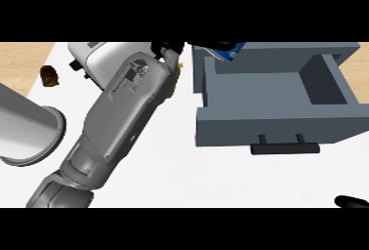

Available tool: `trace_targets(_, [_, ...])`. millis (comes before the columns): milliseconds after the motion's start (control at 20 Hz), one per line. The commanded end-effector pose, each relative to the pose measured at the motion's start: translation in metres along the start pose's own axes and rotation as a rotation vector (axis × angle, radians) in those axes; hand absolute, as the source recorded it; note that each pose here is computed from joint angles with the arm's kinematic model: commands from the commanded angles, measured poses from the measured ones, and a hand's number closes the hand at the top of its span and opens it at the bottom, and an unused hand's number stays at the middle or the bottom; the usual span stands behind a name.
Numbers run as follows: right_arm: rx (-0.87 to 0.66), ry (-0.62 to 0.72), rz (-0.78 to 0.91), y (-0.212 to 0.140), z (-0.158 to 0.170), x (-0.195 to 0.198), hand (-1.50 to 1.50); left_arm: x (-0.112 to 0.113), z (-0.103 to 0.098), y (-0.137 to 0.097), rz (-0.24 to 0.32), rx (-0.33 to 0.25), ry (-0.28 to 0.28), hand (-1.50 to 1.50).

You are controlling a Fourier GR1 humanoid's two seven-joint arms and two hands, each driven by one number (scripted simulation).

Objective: Pick up the can, place it into the drawer and close the drawer

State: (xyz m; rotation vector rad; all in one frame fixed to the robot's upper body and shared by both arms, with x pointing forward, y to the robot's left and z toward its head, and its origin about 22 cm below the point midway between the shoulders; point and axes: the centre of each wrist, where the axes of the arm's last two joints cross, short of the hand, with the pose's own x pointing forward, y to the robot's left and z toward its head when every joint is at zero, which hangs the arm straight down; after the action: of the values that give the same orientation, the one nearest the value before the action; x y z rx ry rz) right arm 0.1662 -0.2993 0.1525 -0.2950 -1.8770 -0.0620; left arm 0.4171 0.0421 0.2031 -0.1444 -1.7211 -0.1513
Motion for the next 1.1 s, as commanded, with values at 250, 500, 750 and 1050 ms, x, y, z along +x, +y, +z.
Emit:
trace_targets(250, [0.007,0.007,0.009,-0.002,0.002,-0.002,-1.50,0.036,-0.019,-0.032,-0.045,-0.002,0.030,1.50])
trace_targets(500, [0.019,-0.025,-0.005,0.009,-0.011,0.001,-1.50,0.060,-0.027,-0.053,-0.086,-0.020,0.047,1.50])
trace_targets(750, [0.042,-0.039,-0.023,0.007,-0.012,0.012,-1.50,0.037,-0.032,-0.049,-0.114,0.022,0.053,1.50])
trace_targets(1050, [0.062,-0.036,0.002,0.007,-0.034,0.005,-1.50,0.052,-0.035,-0.059,-0.148,0.099,0.049,1.50])
